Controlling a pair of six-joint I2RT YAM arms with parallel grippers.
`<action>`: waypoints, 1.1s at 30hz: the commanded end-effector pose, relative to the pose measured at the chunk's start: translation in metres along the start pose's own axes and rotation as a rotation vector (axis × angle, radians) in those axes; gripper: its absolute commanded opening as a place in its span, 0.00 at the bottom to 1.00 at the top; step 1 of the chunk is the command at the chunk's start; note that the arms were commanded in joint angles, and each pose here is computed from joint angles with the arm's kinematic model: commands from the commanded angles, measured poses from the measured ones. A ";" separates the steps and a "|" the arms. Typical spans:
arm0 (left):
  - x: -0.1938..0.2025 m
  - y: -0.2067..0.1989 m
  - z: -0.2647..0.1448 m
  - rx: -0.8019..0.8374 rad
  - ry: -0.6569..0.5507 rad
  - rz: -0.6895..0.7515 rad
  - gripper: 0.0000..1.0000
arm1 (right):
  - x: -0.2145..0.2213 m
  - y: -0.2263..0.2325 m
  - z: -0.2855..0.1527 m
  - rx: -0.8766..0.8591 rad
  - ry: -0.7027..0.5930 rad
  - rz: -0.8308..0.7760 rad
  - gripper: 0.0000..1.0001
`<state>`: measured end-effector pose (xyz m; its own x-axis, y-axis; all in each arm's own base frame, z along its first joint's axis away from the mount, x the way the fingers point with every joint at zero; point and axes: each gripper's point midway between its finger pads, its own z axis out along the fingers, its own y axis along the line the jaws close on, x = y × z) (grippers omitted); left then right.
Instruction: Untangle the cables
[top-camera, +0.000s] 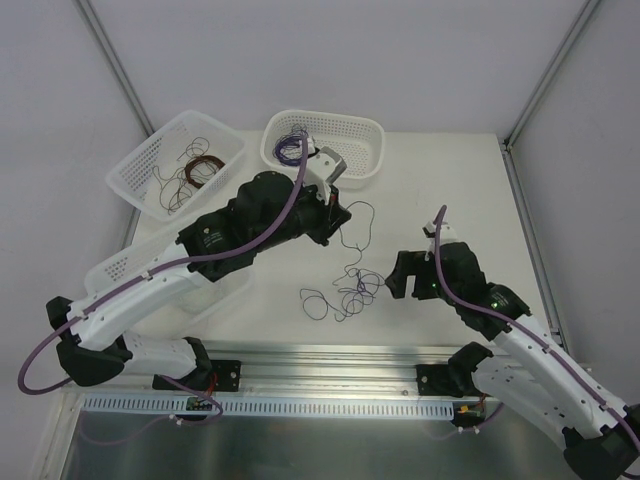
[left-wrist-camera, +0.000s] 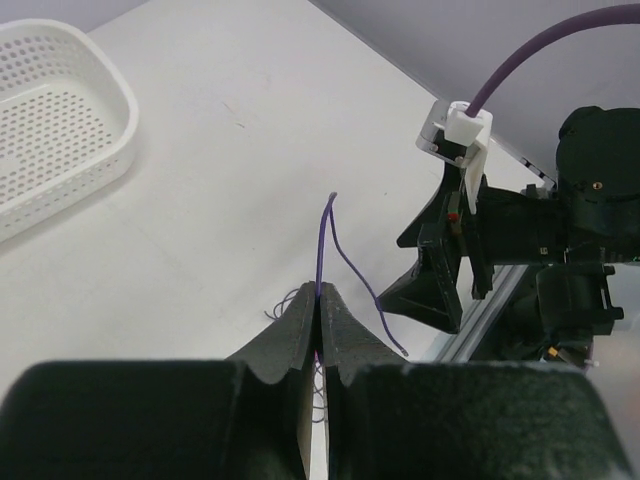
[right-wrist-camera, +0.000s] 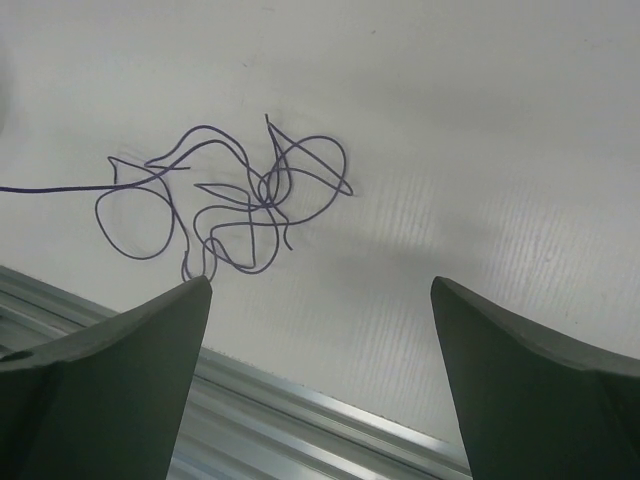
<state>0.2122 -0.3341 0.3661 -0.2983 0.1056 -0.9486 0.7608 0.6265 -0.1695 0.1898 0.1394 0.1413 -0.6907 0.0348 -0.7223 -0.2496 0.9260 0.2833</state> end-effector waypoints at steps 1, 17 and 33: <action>-0.027 0.015 -0.018 -0.059 -0.079 -0.008 0.00 | -0.025 0.026 -0.007 -0.118 -0.075 -0.014 0.96; -0.053 0.016 -0.009 -0.085 -0.129 -0.276 0.00 | -0.100 0.133 -0.048 -0.607 -0.255 -0.072 0.88; -0.073 0.020 -0.010 -0.123 -0.198 -0.411 0.00 | -0.086 0.183 0.008 -0.701 -0.164 -0.085 0.60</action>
<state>0.2385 -0.3258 0.4041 -0.4747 -0.2131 -0.8540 0.5428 0.6929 -0.4746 0.2057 0.2950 0.2216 -0.6086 0.0248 -0.7931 -0.6614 0.5363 0.5243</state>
